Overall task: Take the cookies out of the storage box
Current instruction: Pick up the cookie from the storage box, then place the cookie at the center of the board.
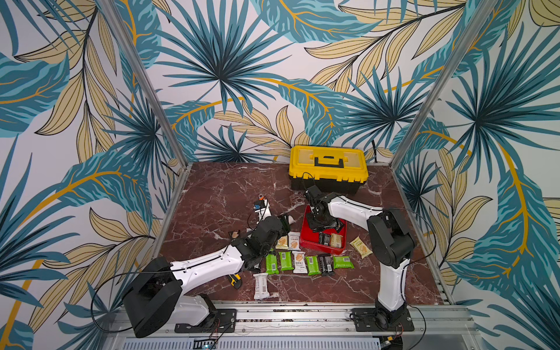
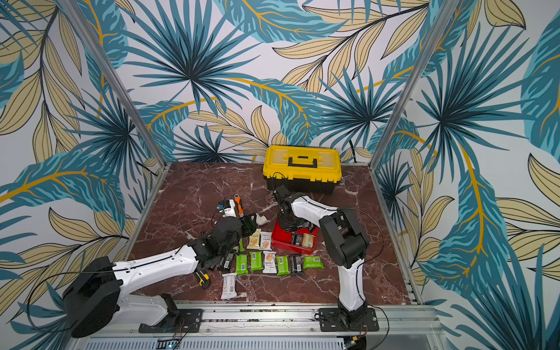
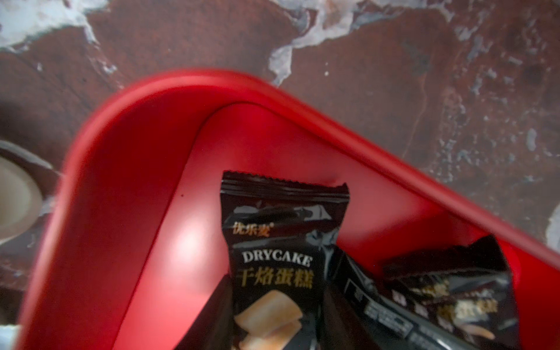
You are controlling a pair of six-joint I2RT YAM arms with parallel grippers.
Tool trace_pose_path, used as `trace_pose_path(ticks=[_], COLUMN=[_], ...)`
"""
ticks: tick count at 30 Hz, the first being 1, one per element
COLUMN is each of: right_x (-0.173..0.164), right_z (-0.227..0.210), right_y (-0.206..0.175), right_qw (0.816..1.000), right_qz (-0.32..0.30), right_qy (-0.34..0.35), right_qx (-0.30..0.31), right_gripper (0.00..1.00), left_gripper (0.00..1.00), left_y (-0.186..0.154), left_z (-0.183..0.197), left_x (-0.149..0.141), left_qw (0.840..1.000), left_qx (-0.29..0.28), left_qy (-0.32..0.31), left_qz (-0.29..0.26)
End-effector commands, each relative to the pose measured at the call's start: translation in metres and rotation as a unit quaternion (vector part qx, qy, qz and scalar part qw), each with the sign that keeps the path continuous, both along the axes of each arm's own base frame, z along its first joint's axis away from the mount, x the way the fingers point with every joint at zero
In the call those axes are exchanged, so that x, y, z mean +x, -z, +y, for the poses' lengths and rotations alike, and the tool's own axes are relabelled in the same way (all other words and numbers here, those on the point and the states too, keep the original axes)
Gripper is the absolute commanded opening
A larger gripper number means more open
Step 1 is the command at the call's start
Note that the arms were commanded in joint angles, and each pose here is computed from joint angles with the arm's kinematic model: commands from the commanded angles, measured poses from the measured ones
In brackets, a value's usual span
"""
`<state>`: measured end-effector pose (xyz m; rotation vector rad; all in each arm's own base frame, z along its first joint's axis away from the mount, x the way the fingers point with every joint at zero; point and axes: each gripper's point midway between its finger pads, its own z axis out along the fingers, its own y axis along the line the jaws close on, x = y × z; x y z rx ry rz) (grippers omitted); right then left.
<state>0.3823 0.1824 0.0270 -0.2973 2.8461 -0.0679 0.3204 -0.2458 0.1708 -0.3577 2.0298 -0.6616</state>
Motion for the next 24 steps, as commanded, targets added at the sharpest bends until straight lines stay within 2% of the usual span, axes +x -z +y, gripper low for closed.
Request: trace_pose_path(ticks=[1, 8, 13, 20, 24], right_x=[-0.016, -0.034, -0.049, -0.070, -0.086], right_z=[0.001, 0.003, -0.013, -0.085, -0.125], right_y=[-0.008, -0.047, -0.077, -0.102, -0.089], right_qw=[1.000, 0.997, 0.994, 0.982, 0.967], right_qz=[0.019, -0.002, -0.034, -0.060, -0.045], right_qy=[0.001, 0.025, 0.059, 0.165, 0.238], right_qx=[0.018, 0.076, 0.087, 0.071, 0.081], right_gripper=[0.42, 0.41, 0.42, 0.40, 0.40], left_gripper=[0.63, 0.63, 0.63, 0.63, 0.68], left_y=[-0.019, -0.013, -0.012, -0.008, 0.004], left_z=[0.004, 0.003, -0.005, -0.041, -0.061], left_x=[0.003, 0.003, 0.004, 0.010, 0.014], left_qw=[1.000, 0.999, 0.999, 0.993, 0.983], left_qx=[-0.009, -0.011, -0.013, 0.016, 0.065], left_qy=[-0.016, -0.018, 0.003, 0.100, 0.152], left_qz=[-0.004, 0.024, 0.039, 0.059, 0.082])
